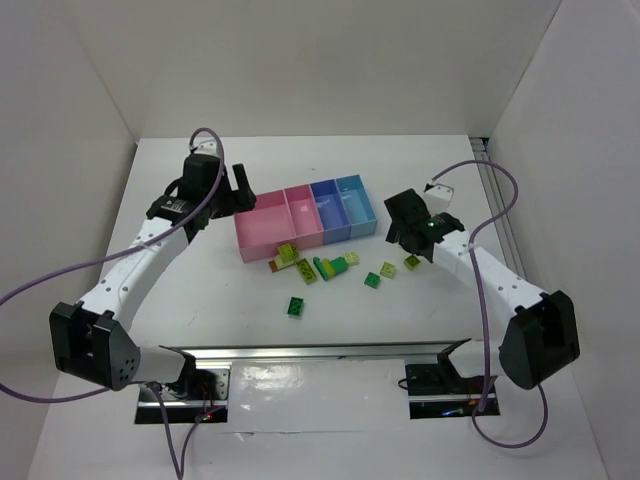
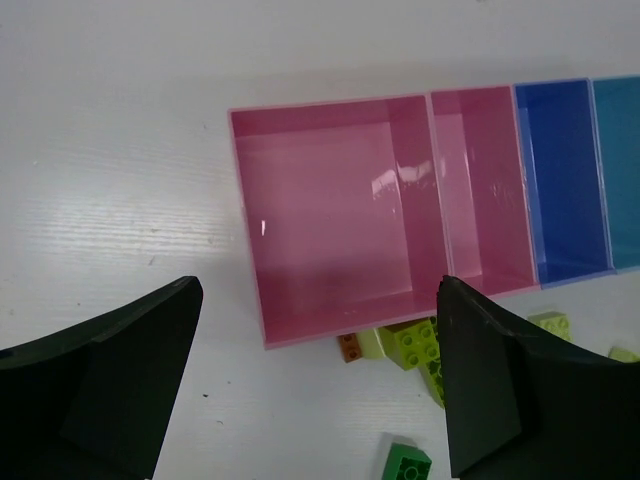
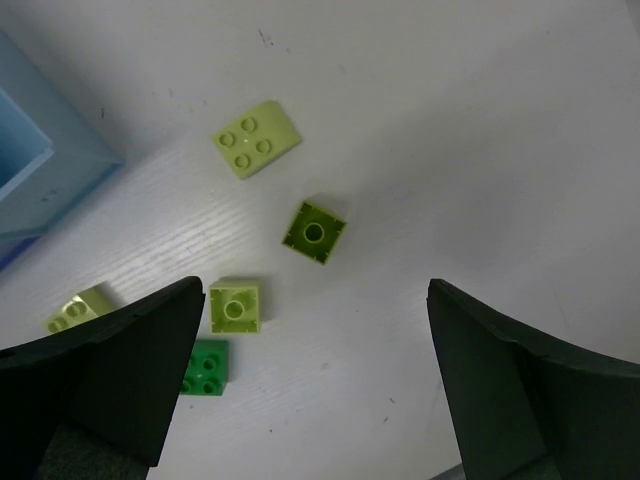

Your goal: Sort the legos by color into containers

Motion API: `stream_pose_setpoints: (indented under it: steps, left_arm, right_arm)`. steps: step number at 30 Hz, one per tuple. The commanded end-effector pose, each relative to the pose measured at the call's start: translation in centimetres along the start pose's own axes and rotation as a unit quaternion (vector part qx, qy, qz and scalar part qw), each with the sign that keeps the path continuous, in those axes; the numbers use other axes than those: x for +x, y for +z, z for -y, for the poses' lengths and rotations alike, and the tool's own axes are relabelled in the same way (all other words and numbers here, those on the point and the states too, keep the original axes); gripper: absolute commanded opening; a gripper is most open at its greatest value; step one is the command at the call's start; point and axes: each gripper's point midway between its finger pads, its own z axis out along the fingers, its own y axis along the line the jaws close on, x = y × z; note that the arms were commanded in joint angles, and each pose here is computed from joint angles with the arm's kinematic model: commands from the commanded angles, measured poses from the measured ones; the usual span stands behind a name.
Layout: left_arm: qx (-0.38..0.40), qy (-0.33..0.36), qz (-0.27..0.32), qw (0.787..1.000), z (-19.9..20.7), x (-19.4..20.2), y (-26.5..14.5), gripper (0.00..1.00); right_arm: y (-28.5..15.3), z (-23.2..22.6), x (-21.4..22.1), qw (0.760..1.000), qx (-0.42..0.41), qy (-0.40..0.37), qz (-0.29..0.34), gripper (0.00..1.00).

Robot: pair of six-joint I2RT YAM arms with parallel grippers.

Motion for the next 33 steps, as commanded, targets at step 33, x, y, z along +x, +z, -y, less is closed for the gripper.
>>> stream_pose_setpoints:
  steps: [33]
  left_arm:
    - [0.092, 0.049, -0.093, 0.990, 3.4, 4.1, 0.7, 0.98]
  right_arm:
    - [7.2, -0.4, 5.6, 0.990, -0.059, 0.087, -0.098, 0.82]
